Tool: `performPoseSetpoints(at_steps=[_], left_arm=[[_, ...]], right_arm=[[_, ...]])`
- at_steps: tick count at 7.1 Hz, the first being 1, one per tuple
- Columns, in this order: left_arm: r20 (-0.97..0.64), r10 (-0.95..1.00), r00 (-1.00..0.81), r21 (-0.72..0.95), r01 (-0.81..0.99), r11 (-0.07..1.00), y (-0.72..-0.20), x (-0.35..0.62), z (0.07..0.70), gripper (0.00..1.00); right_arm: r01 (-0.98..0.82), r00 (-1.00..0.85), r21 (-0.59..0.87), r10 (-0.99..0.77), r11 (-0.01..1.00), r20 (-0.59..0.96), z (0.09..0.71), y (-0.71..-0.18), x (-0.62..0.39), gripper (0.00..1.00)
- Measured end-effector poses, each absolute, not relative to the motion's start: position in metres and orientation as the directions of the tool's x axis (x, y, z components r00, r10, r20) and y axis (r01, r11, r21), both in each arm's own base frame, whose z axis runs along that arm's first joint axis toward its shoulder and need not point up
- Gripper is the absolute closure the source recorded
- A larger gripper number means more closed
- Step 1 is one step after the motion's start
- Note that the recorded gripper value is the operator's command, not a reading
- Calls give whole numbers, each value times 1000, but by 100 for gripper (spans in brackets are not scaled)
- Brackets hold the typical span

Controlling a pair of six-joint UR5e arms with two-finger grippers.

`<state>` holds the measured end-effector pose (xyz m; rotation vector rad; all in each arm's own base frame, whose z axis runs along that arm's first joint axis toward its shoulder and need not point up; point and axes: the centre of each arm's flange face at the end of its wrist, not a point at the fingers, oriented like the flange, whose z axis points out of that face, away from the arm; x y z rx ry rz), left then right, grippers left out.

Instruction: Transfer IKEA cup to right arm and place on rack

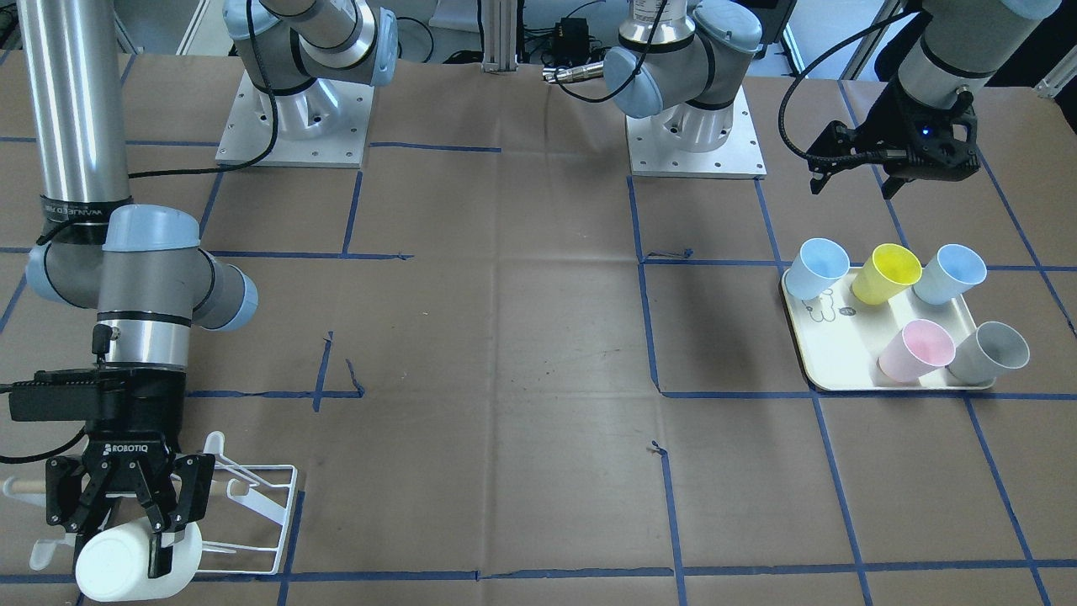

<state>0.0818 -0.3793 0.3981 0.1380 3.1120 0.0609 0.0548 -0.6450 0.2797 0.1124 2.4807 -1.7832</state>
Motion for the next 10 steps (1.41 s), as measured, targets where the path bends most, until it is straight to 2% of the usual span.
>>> performPoseSetpoints(at_steps=[1, 2, 3, 7, 10], left_arm=[[-23, 90, -996, 39, 89, 995, -377, 89, 388, 1], [-23, 88, -996, 39, 87, 995, -379, 95, 377, 1], [-26, 87, -996, 33, 86, 996, -383, 99, 360, 1], [-11, 57, -998, 51, 56, 997, -372, 92, 284, 1], [4, 49, -999, 78, 49, 996, -379, 97, 253, 1]], right_arm=[[110, -994, -940, 11, 324, -113, 277, -644, 55, 76], [113, -993, -936, 11, 334, -116, 272, -643, 56, 17], [116, -993, -933, 12, 342, -119, 267, -642, 56, 0], [122, -992, -932, 7, 342, -127, 277, -644, 57, 0], [129, -991, -920, 13, 369, -133, 325, -643, 58, 0]])
